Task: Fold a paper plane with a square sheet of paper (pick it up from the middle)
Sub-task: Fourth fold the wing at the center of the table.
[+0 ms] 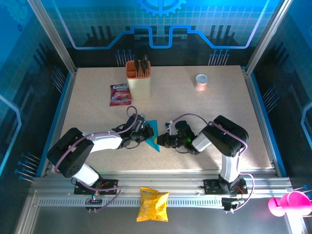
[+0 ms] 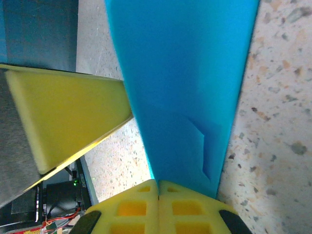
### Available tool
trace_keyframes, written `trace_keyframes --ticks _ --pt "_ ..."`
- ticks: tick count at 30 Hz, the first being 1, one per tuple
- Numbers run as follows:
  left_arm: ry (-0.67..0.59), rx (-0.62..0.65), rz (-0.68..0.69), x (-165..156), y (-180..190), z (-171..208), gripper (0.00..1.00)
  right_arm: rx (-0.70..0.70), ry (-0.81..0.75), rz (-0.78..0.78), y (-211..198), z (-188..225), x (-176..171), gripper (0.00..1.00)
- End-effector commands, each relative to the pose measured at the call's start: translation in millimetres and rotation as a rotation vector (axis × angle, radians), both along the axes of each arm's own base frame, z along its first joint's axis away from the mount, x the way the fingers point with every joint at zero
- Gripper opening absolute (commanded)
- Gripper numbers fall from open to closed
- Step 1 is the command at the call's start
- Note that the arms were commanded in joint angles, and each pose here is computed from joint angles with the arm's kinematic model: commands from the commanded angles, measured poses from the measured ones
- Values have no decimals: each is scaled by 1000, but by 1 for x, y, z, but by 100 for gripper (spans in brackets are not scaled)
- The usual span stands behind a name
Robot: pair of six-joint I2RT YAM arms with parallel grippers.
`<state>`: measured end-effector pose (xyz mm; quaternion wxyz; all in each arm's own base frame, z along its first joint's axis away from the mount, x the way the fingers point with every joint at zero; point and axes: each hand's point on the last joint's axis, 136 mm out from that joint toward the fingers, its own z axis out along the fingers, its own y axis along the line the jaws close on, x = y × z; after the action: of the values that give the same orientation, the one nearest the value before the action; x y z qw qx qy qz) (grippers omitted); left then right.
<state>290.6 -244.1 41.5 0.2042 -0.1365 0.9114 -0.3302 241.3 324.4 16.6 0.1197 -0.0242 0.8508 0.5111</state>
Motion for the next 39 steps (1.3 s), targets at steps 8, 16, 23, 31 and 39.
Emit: trace_keyframes --ticks 8,16,23,31,39 --pt "-57 26 -53 14 -12 2 0 -279 243 -46 -46 -87 -40 0" --pt "-75 73 -61 21 -11 -7 0 -279 244 -47 -47 -87 -41 0" --pt "-84 115 -62 27 -6 -18 0 -278 246 -49 -48 -87 -41 0" --pt "-92 109 -57 33 -5 -19 0 -277 246 -50 -48 -87 -40 0" --pt "-100 85 -68 30 -7 -13 0 -273 249 -48 -47 -87 -41 0"
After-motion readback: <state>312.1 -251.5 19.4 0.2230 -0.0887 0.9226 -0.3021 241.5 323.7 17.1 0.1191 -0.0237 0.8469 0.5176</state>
